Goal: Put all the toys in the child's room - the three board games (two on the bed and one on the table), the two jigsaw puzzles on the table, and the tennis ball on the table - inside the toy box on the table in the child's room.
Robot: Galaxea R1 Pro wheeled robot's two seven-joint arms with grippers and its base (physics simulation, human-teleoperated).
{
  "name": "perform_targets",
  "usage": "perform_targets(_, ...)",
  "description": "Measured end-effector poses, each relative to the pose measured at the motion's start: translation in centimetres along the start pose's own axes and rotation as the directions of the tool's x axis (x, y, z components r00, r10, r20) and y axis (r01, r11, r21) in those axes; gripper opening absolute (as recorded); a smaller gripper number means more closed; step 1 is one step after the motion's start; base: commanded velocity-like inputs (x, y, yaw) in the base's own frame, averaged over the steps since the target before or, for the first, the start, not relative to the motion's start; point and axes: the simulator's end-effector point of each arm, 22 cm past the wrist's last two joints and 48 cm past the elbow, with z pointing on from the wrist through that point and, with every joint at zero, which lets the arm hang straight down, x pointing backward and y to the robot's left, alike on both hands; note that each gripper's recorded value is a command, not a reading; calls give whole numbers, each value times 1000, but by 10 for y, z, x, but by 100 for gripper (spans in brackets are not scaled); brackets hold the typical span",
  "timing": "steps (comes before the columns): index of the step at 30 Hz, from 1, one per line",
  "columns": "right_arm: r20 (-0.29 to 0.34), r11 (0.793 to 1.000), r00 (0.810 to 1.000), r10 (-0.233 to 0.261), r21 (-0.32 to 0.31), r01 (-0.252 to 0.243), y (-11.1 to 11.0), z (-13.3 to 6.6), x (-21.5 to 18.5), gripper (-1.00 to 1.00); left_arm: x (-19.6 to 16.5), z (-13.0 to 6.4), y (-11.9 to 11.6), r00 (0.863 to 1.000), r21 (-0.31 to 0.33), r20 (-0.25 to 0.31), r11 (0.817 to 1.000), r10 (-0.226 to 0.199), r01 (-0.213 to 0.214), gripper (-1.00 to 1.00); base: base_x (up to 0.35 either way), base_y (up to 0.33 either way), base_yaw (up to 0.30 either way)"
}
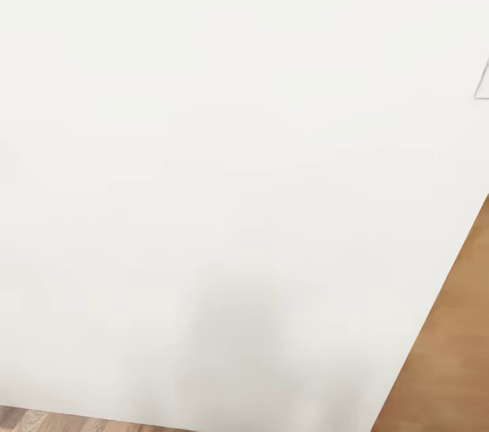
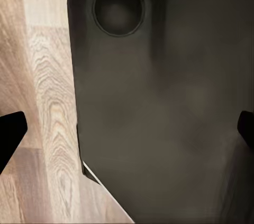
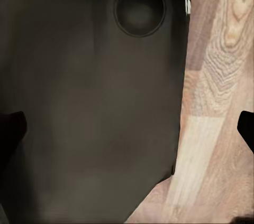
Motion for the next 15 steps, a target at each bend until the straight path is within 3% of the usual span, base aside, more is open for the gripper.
perform_targets(4, -9, 1000, 1000, 5, -8, -5, 9, 0, 1, 100, -2, 0, -11, 1000, 14, 2, 1000, 0, 0, 100, 0, 0, 0)
perform_targets(15, 6, 999, 1000, 10, -34, -9, 28, -1, -2, 100, -2, 0, -8, 1000, 10, 1, 1000, 0, 0, 100, 0, 0, 0)
